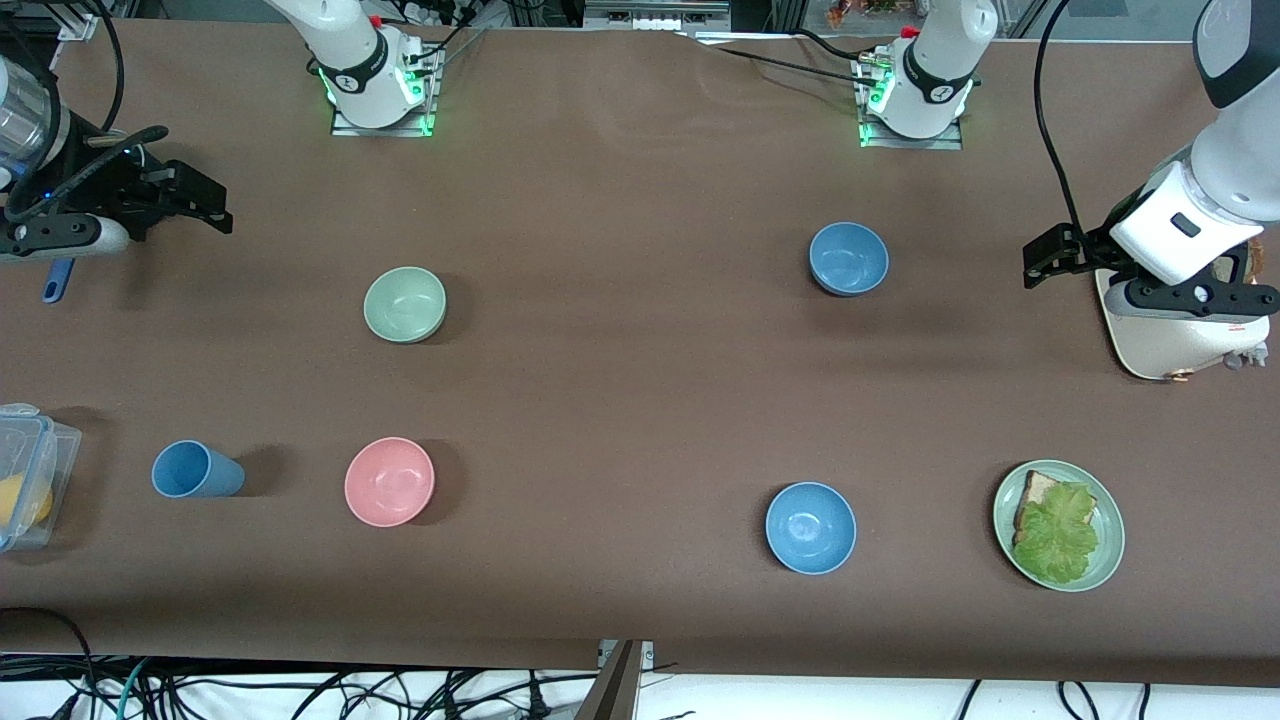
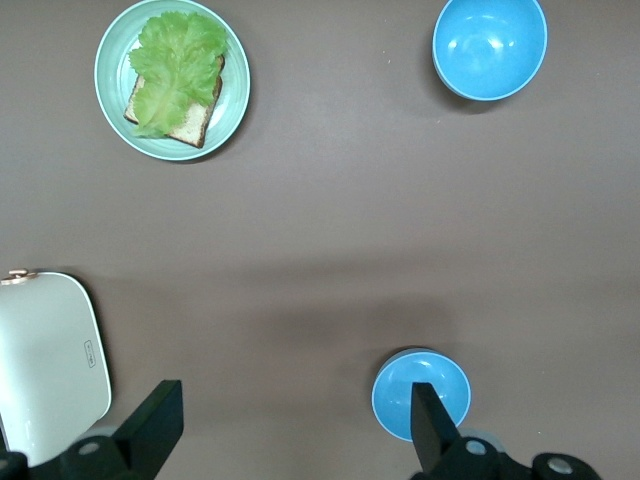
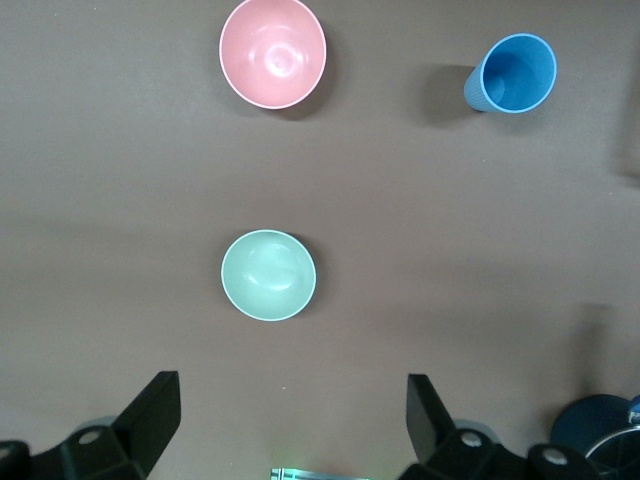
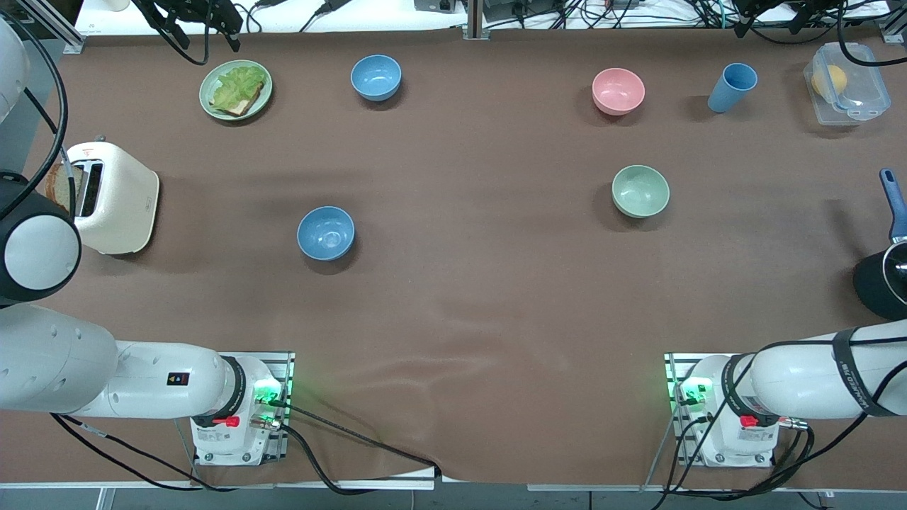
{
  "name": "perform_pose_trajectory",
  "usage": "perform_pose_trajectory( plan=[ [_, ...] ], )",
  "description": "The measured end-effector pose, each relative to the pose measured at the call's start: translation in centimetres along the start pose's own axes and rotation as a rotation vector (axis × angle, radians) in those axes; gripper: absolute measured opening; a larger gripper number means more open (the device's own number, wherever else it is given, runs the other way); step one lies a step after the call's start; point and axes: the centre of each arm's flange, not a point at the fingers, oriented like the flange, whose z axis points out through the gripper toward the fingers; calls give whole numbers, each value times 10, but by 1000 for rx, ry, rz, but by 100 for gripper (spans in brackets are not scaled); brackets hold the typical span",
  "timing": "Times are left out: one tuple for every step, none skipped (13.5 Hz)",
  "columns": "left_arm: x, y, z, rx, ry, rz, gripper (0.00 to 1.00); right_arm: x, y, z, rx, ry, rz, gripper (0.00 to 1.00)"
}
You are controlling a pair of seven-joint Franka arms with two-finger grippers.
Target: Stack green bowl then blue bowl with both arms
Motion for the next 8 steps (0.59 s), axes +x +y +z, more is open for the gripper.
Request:
perform_pose_trajectory(
  plan=[
    [0, 0, 0, 0, 0, 0, 100, 0, -1, 0, -2, 0, -2, 100],
    [0, 0, 0, 0, 0, 0, 100, 0, -4, 0, -8, -1, -8, 100],
    [0, 0, 0, 0, 0, 0, 100, 0, -7, 1, -12, -2, -14, 100],
    [0, 0, 0, 0, 0, 0, 100, 0, -9, 1, -14, -2, -17, 100],
    [0, 0, 0, 0, -1, 0, 100, 1, -10, 1, -15, -2, -18, 100],
    [0, 0, 0, 0, -1, 0, 100, 1, -9, 1, -15, -2, -16, 100],
    [0, 0, 0, 0, -1, 0, 100, 1, -7, -1, -15, 4, -12, 100],
    [0, 0, 0, 0, -1, 0, 100, 2, -4, -6, -16, 16, -7, 100]
  ],
)
